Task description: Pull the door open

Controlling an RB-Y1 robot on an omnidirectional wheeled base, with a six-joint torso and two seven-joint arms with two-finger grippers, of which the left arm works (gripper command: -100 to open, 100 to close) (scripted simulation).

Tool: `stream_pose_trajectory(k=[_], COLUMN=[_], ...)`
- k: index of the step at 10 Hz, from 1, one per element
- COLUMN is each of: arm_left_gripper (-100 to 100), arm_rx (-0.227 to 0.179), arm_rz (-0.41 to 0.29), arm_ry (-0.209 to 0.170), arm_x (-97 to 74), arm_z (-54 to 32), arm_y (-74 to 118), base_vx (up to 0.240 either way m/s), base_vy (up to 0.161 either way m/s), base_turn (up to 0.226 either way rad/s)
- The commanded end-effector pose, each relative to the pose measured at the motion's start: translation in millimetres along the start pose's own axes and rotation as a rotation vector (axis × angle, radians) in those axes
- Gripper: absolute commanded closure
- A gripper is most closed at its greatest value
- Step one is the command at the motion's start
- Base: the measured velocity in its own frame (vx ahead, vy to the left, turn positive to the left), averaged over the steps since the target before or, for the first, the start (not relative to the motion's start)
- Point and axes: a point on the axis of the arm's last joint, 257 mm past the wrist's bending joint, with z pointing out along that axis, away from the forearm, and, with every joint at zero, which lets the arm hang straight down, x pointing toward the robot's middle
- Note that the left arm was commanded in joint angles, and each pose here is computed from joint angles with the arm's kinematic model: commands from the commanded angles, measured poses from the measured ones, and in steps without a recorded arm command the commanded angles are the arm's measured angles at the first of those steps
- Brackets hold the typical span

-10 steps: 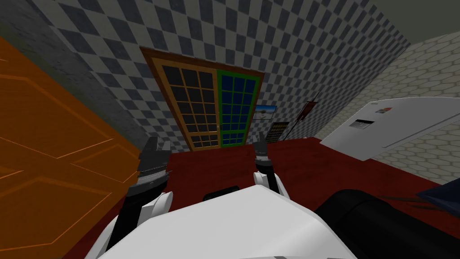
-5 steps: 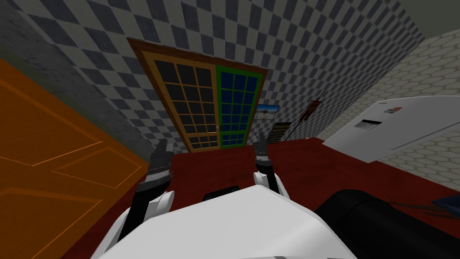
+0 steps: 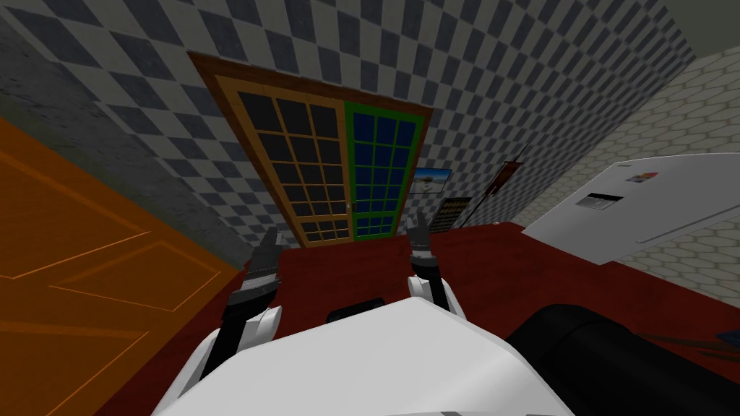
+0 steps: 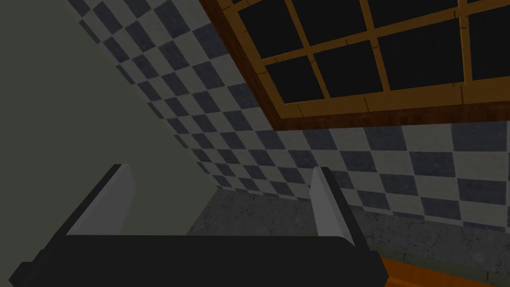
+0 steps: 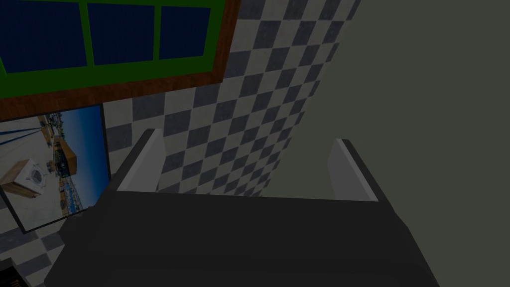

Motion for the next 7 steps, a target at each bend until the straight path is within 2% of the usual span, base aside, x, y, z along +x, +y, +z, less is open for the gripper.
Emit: stream_pose_trajectory(k=[1, 7], arm_left_gripper=[-100, -100], arm_rx=[-0.012, -0.058], arm_rz=[0.033, 0.152], arm_ry=[0.011, 0.052], arm_x=[2.8, 14.5], arm_z=[-3.8, -13.7], arm_y=[10.0, 46.5], base_vx=[0.093, 0.096], base_vy=[-0.033, -0.033], base_turn=[0.001, 0.001])
